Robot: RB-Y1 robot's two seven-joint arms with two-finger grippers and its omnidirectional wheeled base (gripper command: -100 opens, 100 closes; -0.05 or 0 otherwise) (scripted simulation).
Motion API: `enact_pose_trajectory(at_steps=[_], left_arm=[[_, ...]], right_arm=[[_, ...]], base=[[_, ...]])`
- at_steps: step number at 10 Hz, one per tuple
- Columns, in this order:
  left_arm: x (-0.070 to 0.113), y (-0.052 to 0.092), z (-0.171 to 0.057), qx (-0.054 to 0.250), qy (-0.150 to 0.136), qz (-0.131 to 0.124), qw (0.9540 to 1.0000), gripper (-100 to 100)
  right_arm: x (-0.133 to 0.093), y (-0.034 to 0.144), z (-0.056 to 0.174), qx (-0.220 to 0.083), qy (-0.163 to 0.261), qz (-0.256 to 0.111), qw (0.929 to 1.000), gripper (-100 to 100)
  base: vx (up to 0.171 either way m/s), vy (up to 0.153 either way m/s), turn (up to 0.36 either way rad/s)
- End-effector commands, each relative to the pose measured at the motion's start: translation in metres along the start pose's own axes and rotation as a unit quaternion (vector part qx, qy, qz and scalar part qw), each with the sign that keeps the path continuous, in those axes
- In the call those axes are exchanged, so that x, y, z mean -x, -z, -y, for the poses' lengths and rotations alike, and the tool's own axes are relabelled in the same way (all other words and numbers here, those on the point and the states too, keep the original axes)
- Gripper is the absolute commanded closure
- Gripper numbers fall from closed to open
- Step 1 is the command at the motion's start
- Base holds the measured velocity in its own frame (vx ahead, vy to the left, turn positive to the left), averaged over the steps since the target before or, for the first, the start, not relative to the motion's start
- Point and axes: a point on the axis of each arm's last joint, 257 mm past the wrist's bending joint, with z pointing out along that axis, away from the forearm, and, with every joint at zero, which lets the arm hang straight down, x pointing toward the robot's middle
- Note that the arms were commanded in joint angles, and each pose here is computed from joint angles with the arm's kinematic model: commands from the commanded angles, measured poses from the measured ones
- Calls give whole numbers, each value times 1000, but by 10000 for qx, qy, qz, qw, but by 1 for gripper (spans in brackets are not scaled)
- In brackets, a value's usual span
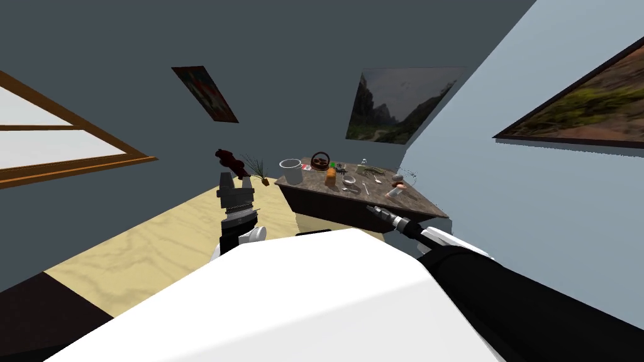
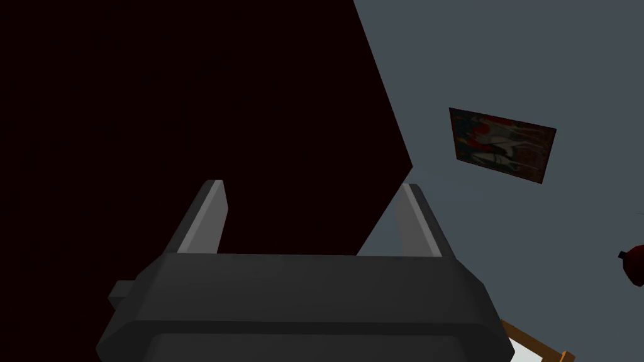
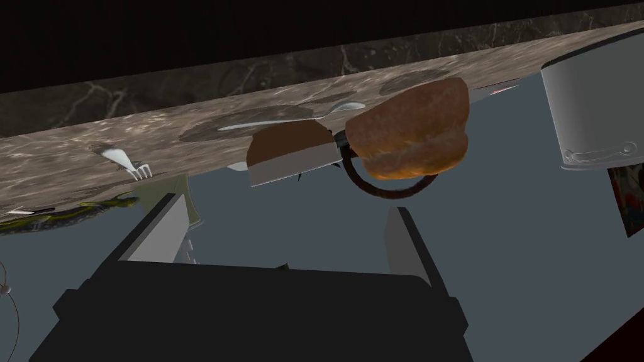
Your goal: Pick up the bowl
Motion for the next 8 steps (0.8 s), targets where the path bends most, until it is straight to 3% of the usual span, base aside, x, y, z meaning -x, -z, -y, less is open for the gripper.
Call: enact_pose_trajectory(at_steps=[1, 4, 6, 8], left_arm=[[0, 0, 0, 0, 0, 0, 10000, 0], [0, 0, 0, 0, 0, 0, 10000, 0], [0, 0, 0, 0, 0, 0, 10000, 0], [0, 0, 0, 0, -1, 0, 10000, 0]], right_arm=[[-5, 10, 22, -178, 269, -274, 9991, -100], [-6, 17, 38, -293, 589, -563, 9962, -100], [-12, 35, 68, -523, 992, -998, 9887, -100], [-11, 43, 83, -616, 1271, -1266, 9819, -100]], base=[[32, 74, 161], [22, 55, 95], [52, 71, 200], [59, 66, 91]])
